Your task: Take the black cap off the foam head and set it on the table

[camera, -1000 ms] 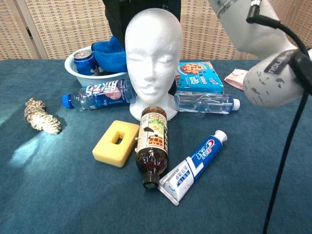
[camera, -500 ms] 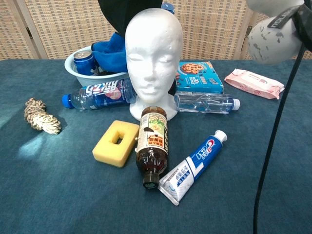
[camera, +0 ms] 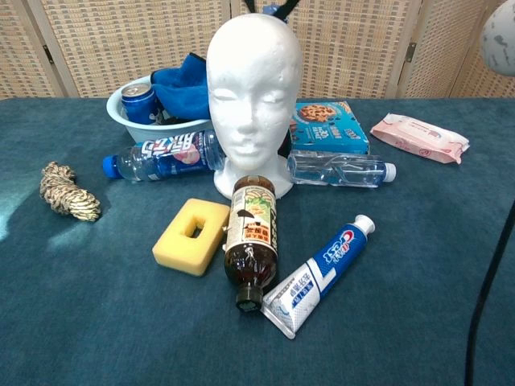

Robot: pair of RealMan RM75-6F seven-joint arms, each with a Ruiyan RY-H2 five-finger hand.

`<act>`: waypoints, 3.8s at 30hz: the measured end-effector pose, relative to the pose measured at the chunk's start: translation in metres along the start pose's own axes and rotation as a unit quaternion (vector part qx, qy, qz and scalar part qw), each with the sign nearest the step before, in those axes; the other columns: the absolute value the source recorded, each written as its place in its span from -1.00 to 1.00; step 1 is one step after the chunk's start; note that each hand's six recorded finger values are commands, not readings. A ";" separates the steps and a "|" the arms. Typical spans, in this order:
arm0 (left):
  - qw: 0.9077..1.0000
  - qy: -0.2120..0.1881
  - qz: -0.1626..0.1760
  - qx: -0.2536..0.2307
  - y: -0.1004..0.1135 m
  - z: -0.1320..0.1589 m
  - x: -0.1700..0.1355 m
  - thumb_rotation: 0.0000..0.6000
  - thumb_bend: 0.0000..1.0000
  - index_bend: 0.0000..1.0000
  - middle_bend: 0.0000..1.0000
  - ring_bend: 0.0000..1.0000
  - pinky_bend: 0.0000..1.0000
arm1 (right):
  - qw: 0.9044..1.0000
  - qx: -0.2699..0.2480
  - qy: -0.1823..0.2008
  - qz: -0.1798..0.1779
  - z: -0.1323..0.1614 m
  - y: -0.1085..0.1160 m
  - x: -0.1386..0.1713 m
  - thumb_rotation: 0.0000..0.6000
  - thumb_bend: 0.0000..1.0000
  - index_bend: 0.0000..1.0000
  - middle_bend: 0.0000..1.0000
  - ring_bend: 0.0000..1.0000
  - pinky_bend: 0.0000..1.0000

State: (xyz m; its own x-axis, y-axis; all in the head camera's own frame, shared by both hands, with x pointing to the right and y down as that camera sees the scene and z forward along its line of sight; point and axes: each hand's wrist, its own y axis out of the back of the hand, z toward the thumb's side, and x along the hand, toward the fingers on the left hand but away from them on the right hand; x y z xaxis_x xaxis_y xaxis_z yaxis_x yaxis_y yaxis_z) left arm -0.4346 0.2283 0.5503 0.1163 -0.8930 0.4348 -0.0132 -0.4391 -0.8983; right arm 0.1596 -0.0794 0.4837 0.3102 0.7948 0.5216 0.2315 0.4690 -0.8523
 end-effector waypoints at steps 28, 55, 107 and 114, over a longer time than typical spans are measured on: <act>1.000 -0.002 -0.013 -0.004 -0.009 0.001 0.000 1.00 -0.66 -0.48 -0.71 -0.64 -0.86 | 0.984 0.051 -0.024 0.166 -0.050 -0.062 0.095 1.00 0.21 0.55 -0.12 -0.55 -0.94; 1.000 0.010 -0.016 -0.008 -0.011 -0.010 -0.003 1.00 -0.66 -0.48 -0.71 -0.64 -0.86 | 0.979 -0.001 -0.053 0.197 -0.028 -0.107 0.125 1.00 0.21 0.55 -0.10 -0.55 -0.94; 1.000 0.003 -0.015 -0.022 -0.013 -0.008 -0.012 1.00 -0.66 -0.48 -0.71 -0.64 -0.86 | 0.917 0.045 -0.064 0.392 -0.104 -0.032 0.343 1.00 -1.00 -0.72 -0.71 -0.98 -1.00; 1.000 0.004 -0.016 -0.020 -0.013 -0.008 -0.013 1.00 -0.66 -0.48 -0.71 -0.64 -0.86 | 0.898 0.074 -0.065 0.429 -0.117 -0.019 0.349 1.00 -1.00 -0.99 -0.84 -1.00 -1.00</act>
State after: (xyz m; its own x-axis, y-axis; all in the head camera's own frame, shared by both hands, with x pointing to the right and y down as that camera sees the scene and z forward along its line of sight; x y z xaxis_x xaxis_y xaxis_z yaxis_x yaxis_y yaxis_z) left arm -0.4442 0.2444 0.5568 0.1087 -0.8796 0.4631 -0.0499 -0.4701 -0.8812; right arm 0.3711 0.1436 0.6866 0.2032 0.9218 -0.3302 -0.1702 -0.2989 -0.9390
